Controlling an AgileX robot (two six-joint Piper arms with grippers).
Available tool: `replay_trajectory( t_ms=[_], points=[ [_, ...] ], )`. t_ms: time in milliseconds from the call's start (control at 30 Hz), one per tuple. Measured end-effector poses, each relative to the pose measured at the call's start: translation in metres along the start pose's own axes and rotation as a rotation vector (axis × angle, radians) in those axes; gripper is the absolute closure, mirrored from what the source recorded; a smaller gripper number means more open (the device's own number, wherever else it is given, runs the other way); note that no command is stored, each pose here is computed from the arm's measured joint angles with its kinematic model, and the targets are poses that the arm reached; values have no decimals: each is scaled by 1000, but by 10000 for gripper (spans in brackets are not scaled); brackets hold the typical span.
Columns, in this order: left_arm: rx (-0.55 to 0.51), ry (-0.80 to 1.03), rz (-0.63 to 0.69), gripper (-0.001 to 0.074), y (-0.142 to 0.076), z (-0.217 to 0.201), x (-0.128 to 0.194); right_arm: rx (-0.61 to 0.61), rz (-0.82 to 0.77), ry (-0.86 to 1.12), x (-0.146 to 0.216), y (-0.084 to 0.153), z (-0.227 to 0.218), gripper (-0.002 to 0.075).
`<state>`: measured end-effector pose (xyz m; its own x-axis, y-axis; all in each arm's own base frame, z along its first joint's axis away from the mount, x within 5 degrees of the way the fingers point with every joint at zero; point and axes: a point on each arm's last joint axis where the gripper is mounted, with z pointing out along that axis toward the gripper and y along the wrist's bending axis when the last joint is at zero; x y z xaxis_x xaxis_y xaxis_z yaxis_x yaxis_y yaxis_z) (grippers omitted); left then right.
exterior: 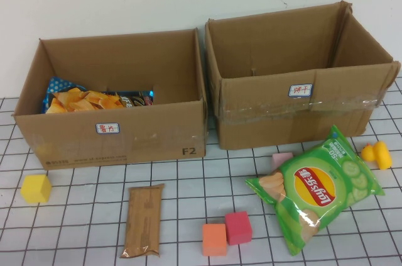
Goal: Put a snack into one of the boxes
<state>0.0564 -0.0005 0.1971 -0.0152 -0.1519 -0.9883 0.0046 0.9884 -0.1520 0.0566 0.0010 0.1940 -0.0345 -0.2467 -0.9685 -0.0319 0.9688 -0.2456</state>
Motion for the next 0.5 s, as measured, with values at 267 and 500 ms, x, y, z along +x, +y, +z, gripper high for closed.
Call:
replay_trajectory(
  t_ms=[267,500],
  points=[
    [39,-339,33,736,-4,-5,-30,93,-8,-498,-43,-8,-11,727],
    [55,-458,37,736,-6,-9,-40,128,2,-682,-57,-11,-21,727]
  ],
)
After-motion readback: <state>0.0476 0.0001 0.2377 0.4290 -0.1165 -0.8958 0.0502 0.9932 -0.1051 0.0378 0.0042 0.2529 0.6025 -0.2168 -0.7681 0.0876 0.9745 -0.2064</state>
